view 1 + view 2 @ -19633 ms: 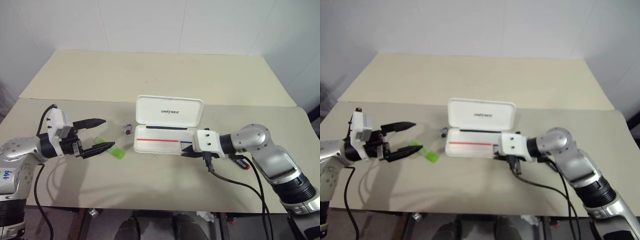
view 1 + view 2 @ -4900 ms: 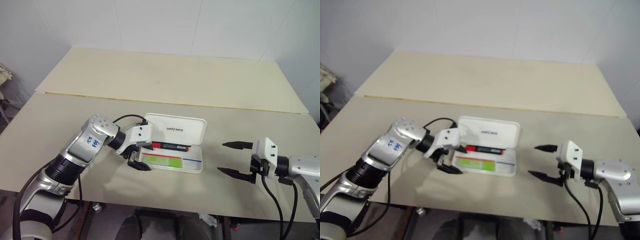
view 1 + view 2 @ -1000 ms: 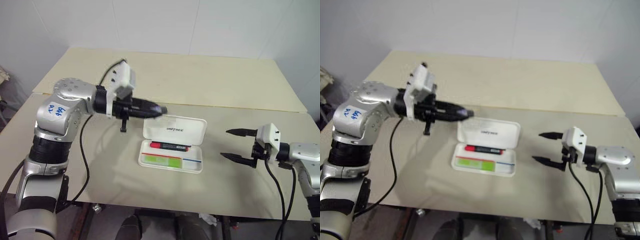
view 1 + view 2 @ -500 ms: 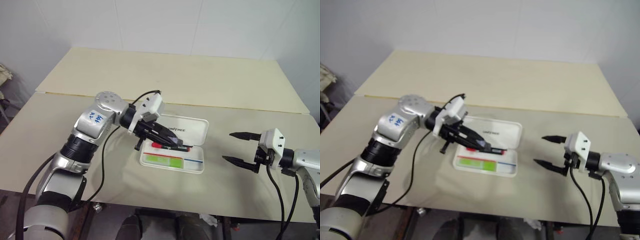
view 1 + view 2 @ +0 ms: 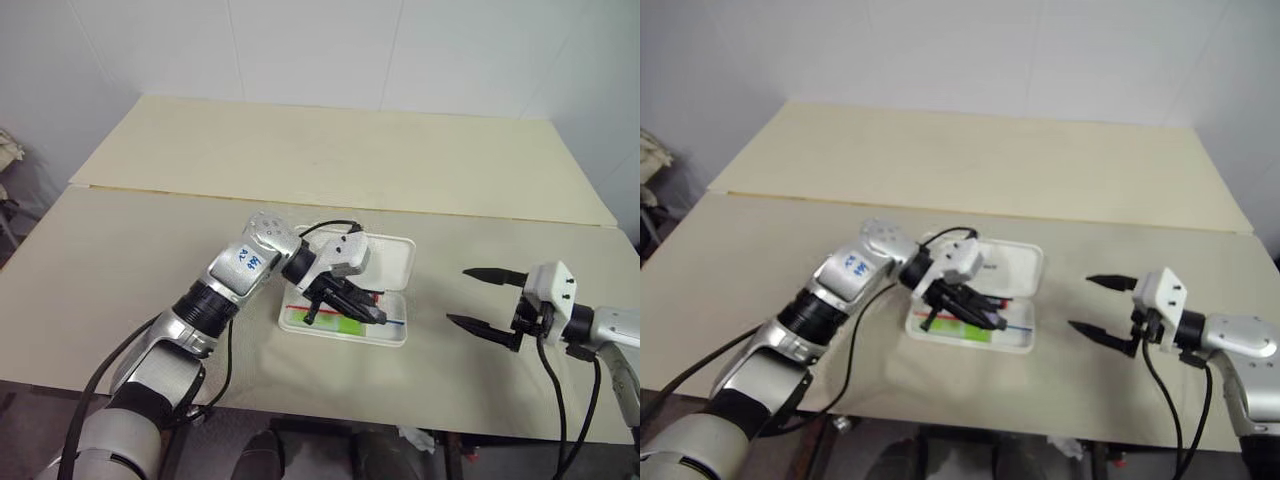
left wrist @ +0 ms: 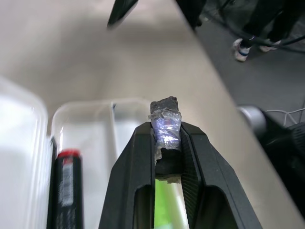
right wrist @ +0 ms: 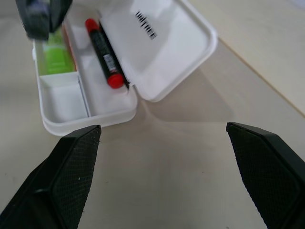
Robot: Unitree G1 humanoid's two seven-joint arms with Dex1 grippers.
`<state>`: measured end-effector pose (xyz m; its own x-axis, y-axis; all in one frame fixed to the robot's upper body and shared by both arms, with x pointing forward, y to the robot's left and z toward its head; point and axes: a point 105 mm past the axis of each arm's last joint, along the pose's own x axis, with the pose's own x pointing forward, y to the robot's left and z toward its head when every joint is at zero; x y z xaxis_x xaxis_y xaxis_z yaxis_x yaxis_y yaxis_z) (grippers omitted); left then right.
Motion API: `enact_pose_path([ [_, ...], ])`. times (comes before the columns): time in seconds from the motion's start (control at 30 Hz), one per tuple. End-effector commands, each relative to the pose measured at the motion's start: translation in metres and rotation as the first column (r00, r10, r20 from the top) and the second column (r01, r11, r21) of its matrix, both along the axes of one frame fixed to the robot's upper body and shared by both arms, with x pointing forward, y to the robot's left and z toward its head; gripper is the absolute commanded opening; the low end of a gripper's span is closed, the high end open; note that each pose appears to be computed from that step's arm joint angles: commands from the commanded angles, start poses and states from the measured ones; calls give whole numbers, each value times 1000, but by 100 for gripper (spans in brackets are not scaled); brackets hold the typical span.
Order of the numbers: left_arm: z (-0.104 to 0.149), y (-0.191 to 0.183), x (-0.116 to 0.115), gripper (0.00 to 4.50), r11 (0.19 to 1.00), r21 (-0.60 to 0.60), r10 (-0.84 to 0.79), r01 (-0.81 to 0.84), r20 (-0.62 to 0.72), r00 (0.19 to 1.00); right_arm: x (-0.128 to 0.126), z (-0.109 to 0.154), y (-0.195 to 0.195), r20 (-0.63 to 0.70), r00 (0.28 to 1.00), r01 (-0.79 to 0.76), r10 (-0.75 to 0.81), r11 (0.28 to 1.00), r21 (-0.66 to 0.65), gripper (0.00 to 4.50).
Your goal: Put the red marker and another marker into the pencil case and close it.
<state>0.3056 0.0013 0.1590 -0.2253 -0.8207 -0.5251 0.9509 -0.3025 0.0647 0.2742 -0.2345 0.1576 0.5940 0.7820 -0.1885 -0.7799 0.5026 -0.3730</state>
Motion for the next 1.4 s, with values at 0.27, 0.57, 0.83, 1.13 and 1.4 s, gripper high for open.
enact_pose_path([
  [0.27,-8,-13,3,37,1000,7,-28,28,18,999,-23,8,8,70,993,-98,95,995,36,450],
  [0.57,-11,-28,4,37,999,-2,-39,39,7,999,-17,4,8,69,996,-56,53,998,34,450],
  [0.83,-15,-33,14,37,1000,21,18,-18,15,1000,-16,4,9,77,996,-43,39,998,52,450],
  [1.13,-10,-40,10,305,1000,-11,5,-5,5,1000,-15,4,10,80,996,-37,32,998,58,450],
  [1.4,-1,-40,10,449,999,-41,9,-7,41,999,-13,4,12,83,996,-43,38,997,64,450],
])
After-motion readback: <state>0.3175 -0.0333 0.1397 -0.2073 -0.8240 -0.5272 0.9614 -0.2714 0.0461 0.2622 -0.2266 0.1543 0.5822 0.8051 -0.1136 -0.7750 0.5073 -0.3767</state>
